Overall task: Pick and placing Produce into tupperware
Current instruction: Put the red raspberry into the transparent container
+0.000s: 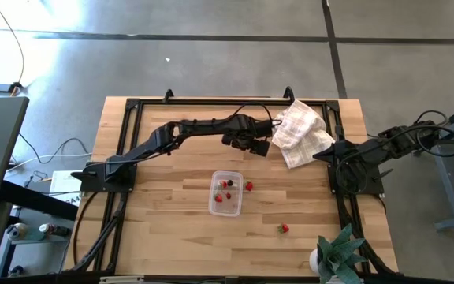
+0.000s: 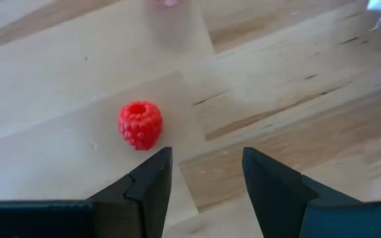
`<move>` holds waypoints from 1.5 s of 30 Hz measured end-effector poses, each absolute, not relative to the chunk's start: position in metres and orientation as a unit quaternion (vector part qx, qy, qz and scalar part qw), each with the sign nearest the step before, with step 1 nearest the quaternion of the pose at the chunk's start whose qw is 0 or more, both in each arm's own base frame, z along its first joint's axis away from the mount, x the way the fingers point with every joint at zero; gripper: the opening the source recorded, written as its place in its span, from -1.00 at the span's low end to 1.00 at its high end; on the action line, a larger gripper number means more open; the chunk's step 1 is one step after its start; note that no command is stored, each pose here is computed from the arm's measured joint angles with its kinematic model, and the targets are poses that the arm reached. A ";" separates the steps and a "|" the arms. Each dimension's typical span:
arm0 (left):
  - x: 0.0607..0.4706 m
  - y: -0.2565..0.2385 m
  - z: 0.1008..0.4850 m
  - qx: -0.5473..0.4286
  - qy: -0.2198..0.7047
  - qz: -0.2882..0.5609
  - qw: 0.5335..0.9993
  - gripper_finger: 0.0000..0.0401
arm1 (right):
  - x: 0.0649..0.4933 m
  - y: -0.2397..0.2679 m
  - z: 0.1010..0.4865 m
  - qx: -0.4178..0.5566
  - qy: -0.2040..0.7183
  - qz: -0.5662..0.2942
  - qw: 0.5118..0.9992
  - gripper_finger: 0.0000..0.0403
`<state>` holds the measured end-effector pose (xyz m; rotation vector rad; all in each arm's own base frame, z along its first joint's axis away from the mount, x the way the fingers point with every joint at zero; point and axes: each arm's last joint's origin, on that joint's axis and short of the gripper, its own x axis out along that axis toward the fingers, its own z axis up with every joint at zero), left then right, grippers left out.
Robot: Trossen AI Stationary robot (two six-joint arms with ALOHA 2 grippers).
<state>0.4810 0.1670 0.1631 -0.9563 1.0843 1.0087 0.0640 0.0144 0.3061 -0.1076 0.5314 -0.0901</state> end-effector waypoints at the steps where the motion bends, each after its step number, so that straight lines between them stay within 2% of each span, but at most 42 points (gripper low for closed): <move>1: 0.480 0.167 0.163 -0.419 0.477 0.444 0.633 -0.14 | 0.064 0.014 0.306 -0.053 0.262 -0.044 0.962 -1.00; 8: 0.477 0.166 0.162 -0.413 0.474 0.474 0.617 -0.14 | 0.064 0.014 0.306 -0.053 0.262 -0.045 0.963 -1.00; 21: 0.473 0.168 0.162 -0.381 0.468 0.507 0.616 -0.14 | 0.064 0.014 0.306 -0.053 0.262 -0.044 0.962 -1.00; 36: 0.473 0.174 0.147 -0.384 0.483 0.506 0.603 -0.14 | 0.064 0.014 0.306 -0.053 0.262 -0.045 0.962 -1.00; 45: 0.473 0.181 0.149 -0.374 0.474 0.507 0.615 -0.14 | 0.064 0.014 0.306 -0.053 0.262 -0.045 0.962 -1.00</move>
